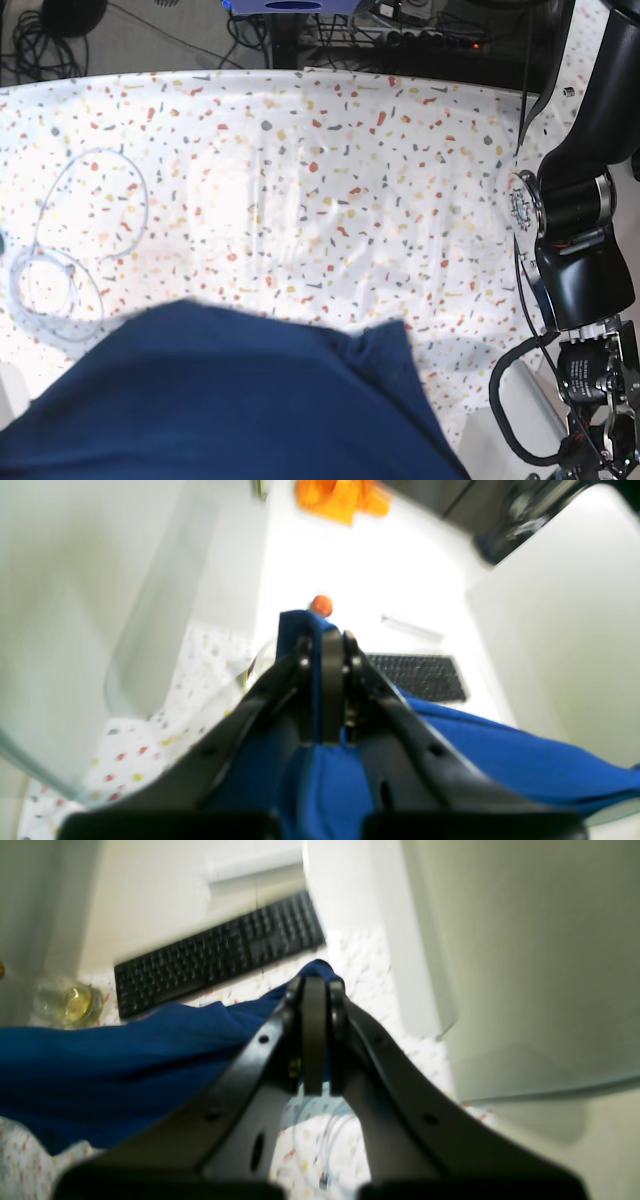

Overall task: Layout the t-shirt on the table in an organized manner, then fold the t-shirt properly
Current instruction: 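Lift the navy shirt edge with both grippers and fling it across the table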

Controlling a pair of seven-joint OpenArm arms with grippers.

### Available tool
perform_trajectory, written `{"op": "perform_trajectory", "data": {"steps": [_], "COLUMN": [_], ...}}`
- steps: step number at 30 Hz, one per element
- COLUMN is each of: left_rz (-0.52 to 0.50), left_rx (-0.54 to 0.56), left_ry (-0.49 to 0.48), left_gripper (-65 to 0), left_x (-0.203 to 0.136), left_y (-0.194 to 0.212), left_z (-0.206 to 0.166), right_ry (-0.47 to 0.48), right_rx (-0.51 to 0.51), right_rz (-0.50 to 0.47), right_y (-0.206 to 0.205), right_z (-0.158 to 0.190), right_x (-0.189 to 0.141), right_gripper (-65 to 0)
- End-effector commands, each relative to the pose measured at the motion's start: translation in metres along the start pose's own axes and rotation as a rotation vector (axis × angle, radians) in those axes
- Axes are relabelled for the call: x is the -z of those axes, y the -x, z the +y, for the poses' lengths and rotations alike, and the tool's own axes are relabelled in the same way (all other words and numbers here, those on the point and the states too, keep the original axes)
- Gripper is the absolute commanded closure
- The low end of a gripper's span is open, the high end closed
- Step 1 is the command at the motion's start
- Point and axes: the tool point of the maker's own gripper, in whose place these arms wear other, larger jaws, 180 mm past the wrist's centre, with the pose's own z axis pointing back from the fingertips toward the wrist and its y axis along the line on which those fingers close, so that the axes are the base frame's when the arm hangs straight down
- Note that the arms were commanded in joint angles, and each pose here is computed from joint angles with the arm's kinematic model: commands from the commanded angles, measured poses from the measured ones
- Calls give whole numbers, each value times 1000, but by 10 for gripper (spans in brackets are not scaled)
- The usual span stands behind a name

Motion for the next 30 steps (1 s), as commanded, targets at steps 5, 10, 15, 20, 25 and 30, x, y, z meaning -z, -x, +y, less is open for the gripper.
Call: {"op": "perform_trajectory", "data": {"steps": [5, 10, 15, 20, 25, 30], "left_rz": [-99, -11, 117, 283, 369, 423], "left_rx": [66, 81, 61, 33, 36, 61], "left_ry": [40, -36, -181, -332, -426, -425], "left_gripper": [0, 0, 0, 0, 0, 0], "left_x": [-28, -63, -122, -179, -228, -256], "left_y": [-24, 41, 127, 216, 279, 303], "left_z": [-17, 25, 91, 152, 193, 202], "right_ry": [59, 90, 69, 41, 44, 64], "right_rx": [-80, -195, -212, -43, 45, 61], "right_rz": [-46, 85, 322, 460, 572, 621], "right_y": [-28, 60, 198, 322, 403, 433], "right_z": [-10, 0, 6, 4, 0, -9], "right_x": [-36, -41, -47, -58, -78, -98], "right_gripper": [0, 0, 0, 0, 0, 0]}}
